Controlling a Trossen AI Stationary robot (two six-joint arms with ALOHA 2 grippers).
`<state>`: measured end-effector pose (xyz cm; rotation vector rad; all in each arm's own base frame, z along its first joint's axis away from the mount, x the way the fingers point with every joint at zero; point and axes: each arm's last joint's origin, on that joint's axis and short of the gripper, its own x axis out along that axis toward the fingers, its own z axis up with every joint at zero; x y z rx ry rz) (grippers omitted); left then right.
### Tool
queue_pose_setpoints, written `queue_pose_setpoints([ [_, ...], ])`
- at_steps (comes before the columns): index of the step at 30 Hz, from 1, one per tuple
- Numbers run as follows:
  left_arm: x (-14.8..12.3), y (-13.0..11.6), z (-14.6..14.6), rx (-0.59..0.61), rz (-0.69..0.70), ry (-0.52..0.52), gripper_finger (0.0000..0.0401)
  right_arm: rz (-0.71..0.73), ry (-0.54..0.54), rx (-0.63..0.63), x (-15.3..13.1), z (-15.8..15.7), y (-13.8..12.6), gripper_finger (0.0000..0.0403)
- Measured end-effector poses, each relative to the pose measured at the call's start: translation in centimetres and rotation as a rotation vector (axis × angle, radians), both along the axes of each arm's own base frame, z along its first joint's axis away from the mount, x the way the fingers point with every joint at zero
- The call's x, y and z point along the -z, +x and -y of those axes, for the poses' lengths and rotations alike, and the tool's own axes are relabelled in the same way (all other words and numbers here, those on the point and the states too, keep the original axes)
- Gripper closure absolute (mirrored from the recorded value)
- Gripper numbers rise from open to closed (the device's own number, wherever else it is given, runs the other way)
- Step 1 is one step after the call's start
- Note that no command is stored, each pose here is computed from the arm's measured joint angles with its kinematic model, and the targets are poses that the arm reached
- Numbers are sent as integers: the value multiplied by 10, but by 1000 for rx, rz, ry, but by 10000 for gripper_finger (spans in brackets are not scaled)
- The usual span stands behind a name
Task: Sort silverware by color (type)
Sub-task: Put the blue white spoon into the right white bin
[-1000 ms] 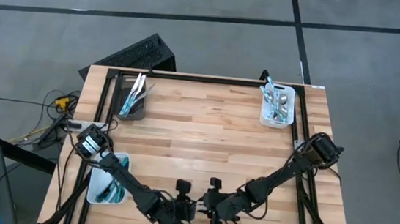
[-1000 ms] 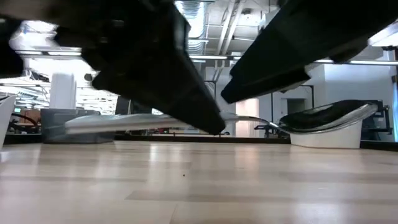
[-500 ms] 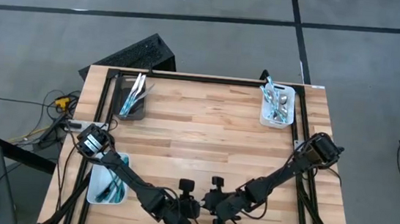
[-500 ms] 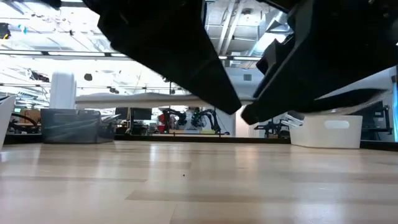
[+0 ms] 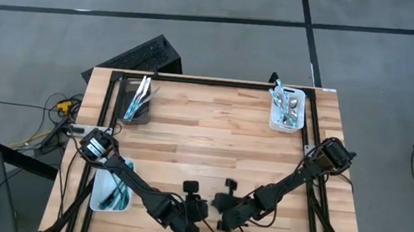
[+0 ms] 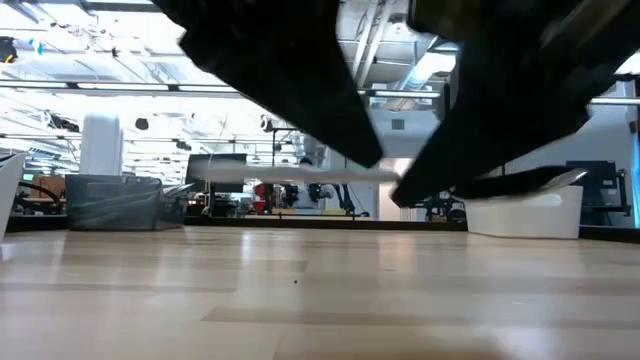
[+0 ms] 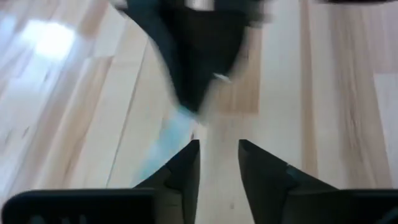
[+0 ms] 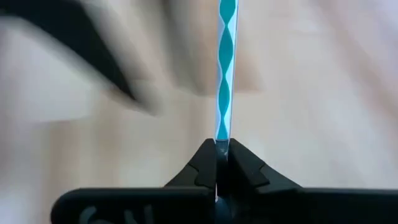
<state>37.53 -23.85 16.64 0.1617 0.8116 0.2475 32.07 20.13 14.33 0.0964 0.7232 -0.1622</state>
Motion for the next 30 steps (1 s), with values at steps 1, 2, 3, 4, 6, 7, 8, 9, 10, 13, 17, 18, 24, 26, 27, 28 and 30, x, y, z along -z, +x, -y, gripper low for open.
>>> queue_pose_setpoints([
  [1,-2,-4,-1,-20,-7,14,299,-16,-31,53,0,4,-3,366],
  [2,-4,-7,-2,-41,-17,26,293,-26,-58,107,-1,8,-6,366],
  [3,-6,-11,-4,-67,-27,41,286,-40,-89,164,-3,13,-11,366],
  [4,-9,-15,-6,-94,-30,56,280,-57,-125,220,-5,19,-16,365],
  [6,-16,-24,-8,-148,-20,94,269,-82,-199,329,-14,33,-29,365],
  [7,-20,-28,-9,-175,-6,117,263,-85,-230,380,-20,41,-35,365],
  [8,-24,-32,-9,-200,16,136,258,-90,-255,427,-26,50,-43,365],
  [9,-28,-35,-9,-215,37,156,254,-98,-287,473,-33,60,-51,364],
  [10,-31,-39,-9,-224,53,177,250,-107,-322,520,-39,72,-58,364],
  [13,-38,-48,-8,-242,85,217,243,-119,-374,645,-57,109,-81,364],
  [17,-37,-52,-10,-258,69,251,241,-168,-402,774,-67,162,-108,364],
  [18,-36,-51,-12,-264,64,251,241,-178,-406,811,-67,175,-113,364],
  [24,-21,-54,-24,-307,25,253,241,-244,-466,968,-68,236,-149,364],
  [26,-13,-57,-30,-329,3,241,241,-241,-481,995,-69,249,-158,363],
  [27,-9,-59,-32,-341,-6,240,241,-232,-477,1001,-69,254,-162,363],
  [28,-5,-61,-35,-353,-13,237,241,-222,-463,997,-69,259,-164,361],
  [30,3,-64,-39,-380,-26,229,241,-212,-430,975,-67,267,-170,352],
])
